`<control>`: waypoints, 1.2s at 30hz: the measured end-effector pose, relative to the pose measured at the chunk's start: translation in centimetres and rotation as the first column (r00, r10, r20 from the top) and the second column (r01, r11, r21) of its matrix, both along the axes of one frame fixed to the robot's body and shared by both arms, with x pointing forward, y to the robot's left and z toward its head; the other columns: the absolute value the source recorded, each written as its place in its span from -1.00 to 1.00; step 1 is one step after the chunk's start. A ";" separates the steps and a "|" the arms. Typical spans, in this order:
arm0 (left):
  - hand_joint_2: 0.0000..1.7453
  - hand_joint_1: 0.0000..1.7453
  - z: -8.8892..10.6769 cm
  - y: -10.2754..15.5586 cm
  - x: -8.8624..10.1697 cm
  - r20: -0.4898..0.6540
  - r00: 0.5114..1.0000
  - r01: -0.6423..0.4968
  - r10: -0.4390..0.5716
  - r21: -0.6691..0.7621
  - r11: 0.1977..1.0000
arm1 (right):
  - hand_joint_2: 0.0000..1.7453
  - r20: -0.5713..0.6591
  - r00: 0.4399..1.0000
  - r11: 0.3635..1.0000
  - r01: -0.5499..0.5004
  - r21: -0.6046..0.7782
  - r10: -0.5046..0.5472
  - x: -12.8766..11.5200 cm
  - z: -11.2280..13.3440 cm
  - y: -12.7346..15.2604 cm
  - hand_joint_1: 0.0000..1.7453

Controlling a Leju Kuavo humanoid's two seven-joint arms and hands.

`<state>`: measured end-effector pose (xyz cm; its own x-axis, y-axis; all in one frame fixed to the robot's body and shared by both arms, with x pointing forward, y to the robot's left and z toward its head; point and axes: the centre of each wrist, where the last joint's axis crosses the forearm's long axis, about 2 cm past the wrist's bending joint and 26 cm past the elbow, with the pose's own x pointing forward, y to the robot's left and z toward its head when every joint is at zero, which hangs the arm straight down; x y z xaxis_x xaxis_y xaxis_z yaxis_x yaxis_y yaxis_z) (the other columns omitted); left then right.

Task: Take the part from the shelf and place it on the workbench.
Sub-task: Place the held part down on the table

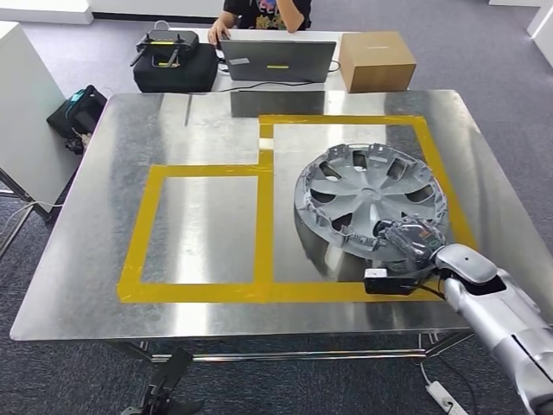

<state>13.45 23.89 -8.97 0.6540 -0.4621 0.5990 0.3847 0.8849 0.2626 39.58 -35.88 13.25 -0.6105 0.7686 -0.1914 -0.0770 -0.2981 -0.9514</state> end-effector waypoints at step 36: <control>-1.00 -1.00 -0.5 0.6 -1.7 0.052 0.999 -0.001 0.000 0.025 1.000 | -1.00 0.220 0.967 0.849 -0.006 0.529 -0.130 -4.2 2.3 -2.6 -1.00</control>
<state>11.71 24.46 -9.48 0.6227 -0.4770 0.6203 0.3698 0.8780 0.3039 35.38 -38.52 15.58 -0.5459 0.8298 0.1154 0.1706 0.2450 -0.9544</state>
